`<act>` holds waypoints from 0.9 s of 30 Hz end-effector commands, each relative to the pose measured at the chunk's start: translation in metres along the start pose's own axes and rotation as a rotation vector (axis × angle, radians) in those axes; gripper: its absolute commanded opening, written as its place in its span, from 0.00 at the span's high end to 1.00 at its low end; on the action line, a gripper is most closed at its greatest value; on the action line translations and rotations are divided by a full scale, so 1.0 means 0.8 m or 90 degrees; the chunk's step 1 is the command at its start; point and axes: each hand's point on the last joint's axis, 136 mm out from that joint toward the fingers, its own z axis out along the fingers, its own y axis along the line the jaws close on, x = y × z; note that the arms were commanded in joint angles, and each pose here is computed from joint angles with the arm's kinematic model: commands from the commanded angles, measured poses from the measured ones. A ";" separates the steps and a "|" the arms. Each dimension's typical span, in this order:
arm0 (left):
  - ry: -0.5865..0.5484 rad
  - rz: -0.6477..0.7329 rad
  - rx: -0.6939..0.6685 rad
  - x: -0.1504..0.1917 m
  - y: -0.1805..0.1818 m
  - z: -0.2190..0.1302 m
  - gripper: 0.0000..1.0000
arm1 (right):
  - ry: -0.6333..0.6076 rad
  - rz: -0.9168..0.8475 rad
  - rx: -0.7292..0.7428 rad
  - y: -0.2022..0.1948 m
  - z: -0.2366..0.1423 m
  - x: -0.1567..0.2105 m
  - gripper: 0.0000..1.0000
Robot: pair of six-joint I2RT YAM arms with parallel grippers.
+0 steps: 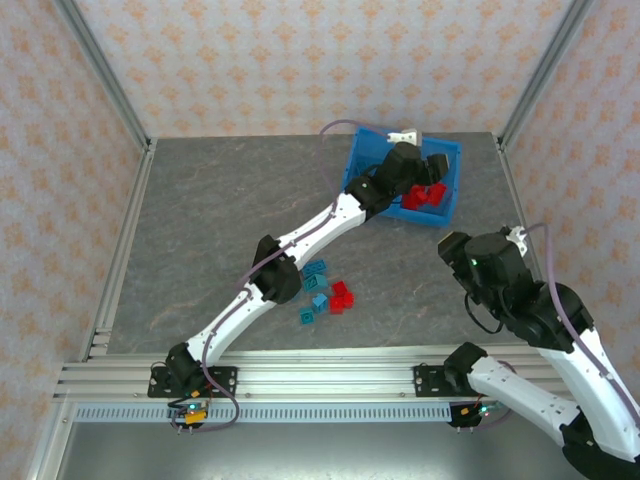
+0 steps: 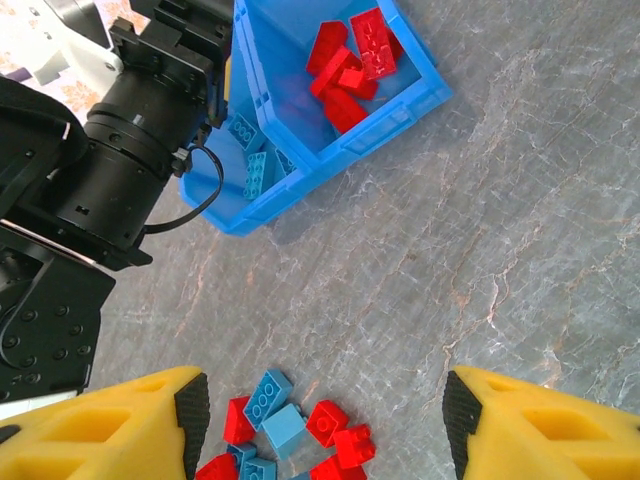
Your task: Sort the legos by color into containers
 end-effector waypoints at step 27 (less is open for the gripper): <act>0.132 0.571 -0.023 -0.030 0.068 -0.572 0.00 | 0.492 -0.363 0.027 0.086 0.140 0.275 0.34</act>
